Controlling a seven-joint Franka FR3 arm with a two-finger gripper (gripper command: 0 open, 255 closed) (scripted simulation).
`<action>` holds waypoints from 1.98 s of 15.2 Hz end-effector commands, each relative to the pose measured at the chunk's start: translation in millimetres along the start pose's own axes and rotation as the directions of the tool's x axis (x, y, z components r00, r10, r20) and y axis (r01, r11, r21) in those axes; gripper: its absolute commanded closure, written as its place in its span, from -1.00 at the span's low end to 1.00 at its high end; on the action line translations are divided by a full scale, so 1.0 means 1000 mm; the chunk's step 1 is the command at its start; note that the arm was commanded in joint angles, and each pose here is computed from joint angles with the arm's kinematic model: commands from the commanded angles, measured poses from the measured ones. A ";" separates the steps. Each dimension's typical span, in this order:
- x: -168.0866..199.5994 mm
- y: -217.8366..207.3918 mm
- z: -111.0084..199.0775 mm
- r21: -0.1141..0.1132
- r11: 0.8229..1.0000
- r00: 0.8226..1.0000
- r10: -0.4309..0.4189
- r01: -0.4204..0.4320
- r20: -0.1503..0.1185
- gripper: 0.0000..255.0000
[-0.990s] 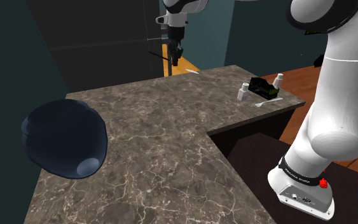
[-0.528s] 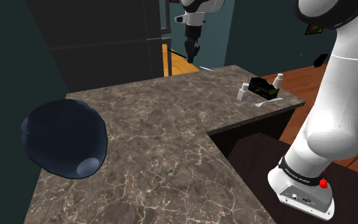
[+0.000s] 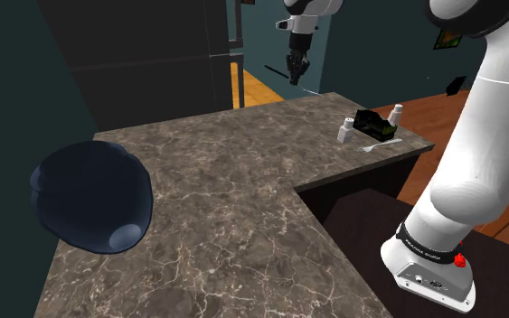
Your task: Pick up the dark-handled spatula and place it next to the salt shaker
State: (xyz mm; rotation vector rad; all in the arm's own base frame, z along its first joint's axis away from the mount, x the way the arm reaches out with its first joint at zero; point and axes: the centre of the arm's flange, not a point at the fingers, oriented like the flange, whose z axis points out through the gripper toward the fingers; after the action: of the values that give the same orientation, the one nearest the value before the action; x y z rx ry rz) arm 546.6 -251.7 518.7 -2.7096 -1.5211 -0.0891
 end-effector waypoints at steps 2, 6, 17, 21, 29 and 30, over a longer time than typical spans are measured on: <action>-0.040 0.008 -0.003 0.000 1.000 1.000 -0.001 0.001 0.000 1.00; -0.093 0.014 -0.006 0.000 1.000 1.000 -0.001 0.001 0.000 1.00; -0.236 0.031 -0.016 0.000 1.000 1.000 -0.001 0.001 0.000 1.00; -0.289 0.037 -0.019 0.000 1.000 1.000 -0.001 0.001 0.000 1.00; -0.309 0.039 0.016 0.000 1.000 1.000 -0.001 0.001 0.000 1.00; -0.310 0.039 0.022 0.000 1.000 1.000 -0.001 0.001 0.000 1.00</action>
State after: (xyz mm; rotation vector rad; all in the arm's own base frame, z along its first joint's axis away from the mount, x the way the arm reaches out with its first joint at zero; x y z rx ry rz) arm 420.6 -534.9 482.7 -2.7081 -1.5228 -0.0897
